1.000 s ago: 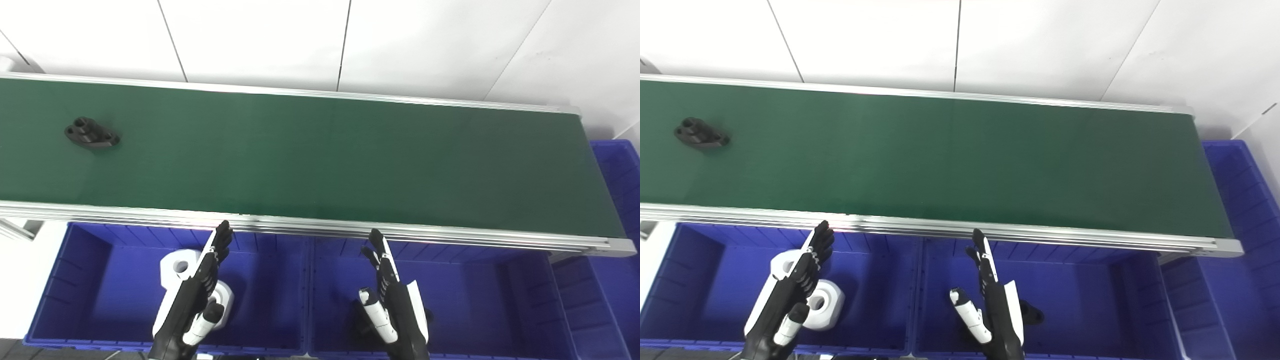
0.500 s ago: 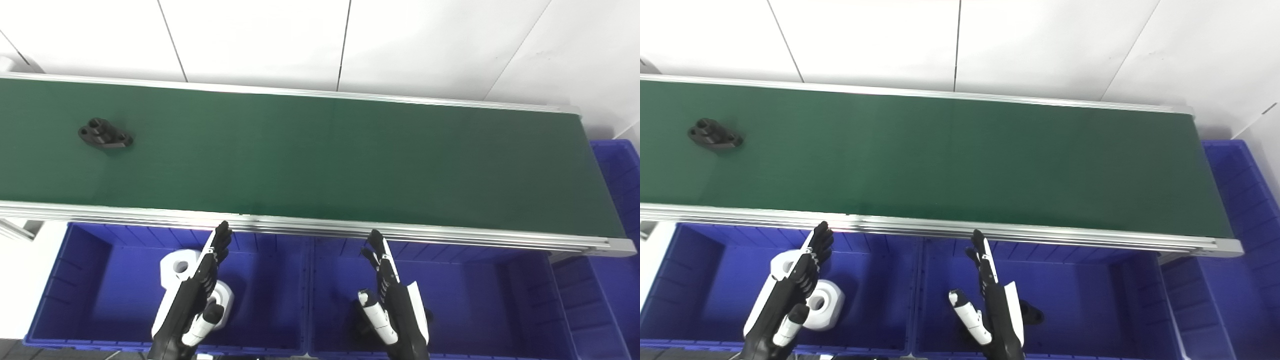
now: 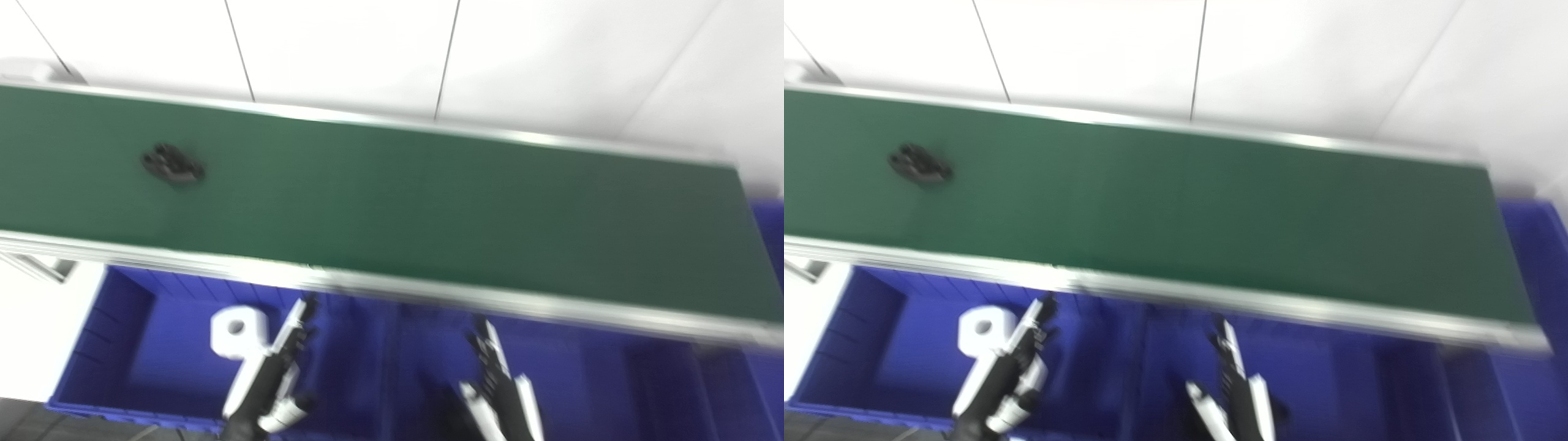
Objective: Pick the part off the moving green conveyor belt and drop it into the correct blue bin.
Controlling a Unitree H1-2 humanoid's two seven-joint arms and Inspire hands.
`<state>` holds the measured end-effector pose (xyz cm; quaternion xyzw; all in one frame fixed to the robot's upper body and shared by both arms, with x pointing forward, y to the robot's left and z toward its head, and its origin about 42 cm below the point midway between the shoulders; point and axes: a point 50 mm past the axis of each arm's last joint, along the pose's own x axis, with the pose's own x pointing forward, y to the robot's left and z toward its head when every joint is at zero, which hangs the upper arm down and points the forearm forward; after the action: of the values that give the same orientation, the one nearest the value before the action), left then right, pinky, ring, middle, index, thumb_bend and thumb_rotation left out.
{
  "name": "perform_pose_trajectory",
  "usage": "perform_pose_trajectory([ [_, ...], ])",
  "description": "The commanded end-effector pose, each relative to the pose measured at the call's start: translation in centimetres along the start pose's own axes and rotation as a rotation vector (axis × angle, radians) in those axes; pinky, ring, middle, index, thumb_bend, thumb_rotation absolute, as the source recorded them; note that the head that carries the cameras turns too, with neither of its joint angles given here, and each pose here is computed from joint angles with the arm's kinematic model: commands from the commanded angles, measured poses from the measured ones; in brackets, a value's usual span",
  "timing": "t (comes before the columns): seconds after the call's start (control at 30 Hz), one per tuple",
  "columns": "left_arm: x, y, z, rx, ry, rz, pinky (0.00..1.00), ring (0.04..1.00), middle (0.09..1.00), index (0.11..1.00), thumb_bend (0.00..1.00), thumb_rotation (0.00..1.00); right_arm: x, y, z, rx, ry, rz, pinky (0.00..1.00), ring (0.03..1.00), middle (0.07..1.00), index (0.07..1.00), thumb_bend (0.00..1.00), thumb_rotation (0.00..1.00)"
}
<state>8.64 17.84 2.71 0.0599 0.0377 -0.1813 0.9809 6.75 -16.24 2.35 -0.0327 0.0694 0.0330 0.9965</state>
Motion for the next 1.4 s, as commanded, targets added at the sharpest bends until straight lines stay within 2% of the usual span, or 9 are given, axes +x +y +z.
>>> perform_pose_trajectory([
  [0.0,0.6,-0.5,0.7,0.000,-0.061,0.021,0.93,0.995,1.000,1.000,1.00,0.90,0.0,-0.4,0.3,0.021,-0.052,-0.019,1.00,0.972,1.000,1.000,0.80,0.91],
  [0.23,1.6,-1.3,0.1,0.013,-0.055,0.026,0.86,0.949,1.000,1.000,1.00,0.90,0.2,-2.0,0.3,0.077,-0.058,-0.019,1.00,1.000,1.000,1.000,0.81,0.75],
  [0.47,2.1,-1.8,-0.1,0.037,-0.055,0.038,0.79,0.907,0.980,1.000,0.96,0.92,0.1,-3.1,1.9,0.080,-0.113,-0.026,1.00,1.000,1.000,1.000,0.84,0.73],
  [0.6,2.4,-2.0,-0.3,0.037,-0.056,0.028,0.79,0.904,0.975,1.000,0.93,0.92,0.6,-3.5,3.1,0.056,-0.161,-0.043,1.00,1.000,1.000,1.000,0.78,0.70],
  [0.73,2.6,-2.0,-0.4,0.015,-0.056,0.020,0.81,0.921,0.985,1.000,0.93,0.91,1.9,-3.4,4.9,-0.021,-0.236,-0.116,1.00,0.963,0.952,1.000,0.74,0.65],
  [0.9,2.7,-2.0,-0.5,0.011,-0.054,0.019,0.79,0.921,0.988,1.000,0.93,0.91,4.5,-3.2,7.7,-0.117,-0.350,-0.146,0.90,0.885,0.892,0.975,0.76,0.71],
  [1.0,2.9,-2.0,-0.6,0.002,-0.051,0.010,0.79,0.929,0.993,1.000,0.93,0.90,7.4,-3.0,10.3,-0.176,-0.439,-0.133,0.88,0.892,0.902,0.988,0.77,0.68],
  [1.13,3.1,-1.9,-0.8,0.011,-0.049,0.011,0.77,0.928,0.994,1.000,0.92,0.90,11.6,-2.6,13.6,-0.271,-0.520,-0.114,0.77,0.828,0.884,0.968,0.87,0.67],
  [1.37,3.1,-1.3,-0.8,-0.004,-0.052,0.007,0.80,0.936,1.000,1.000,0.92,0.88,17.4,0.1,18.9,-0.372,-0.532,-0.041,0.78,0.841,0.882,0.928,0.95,0.59],
])
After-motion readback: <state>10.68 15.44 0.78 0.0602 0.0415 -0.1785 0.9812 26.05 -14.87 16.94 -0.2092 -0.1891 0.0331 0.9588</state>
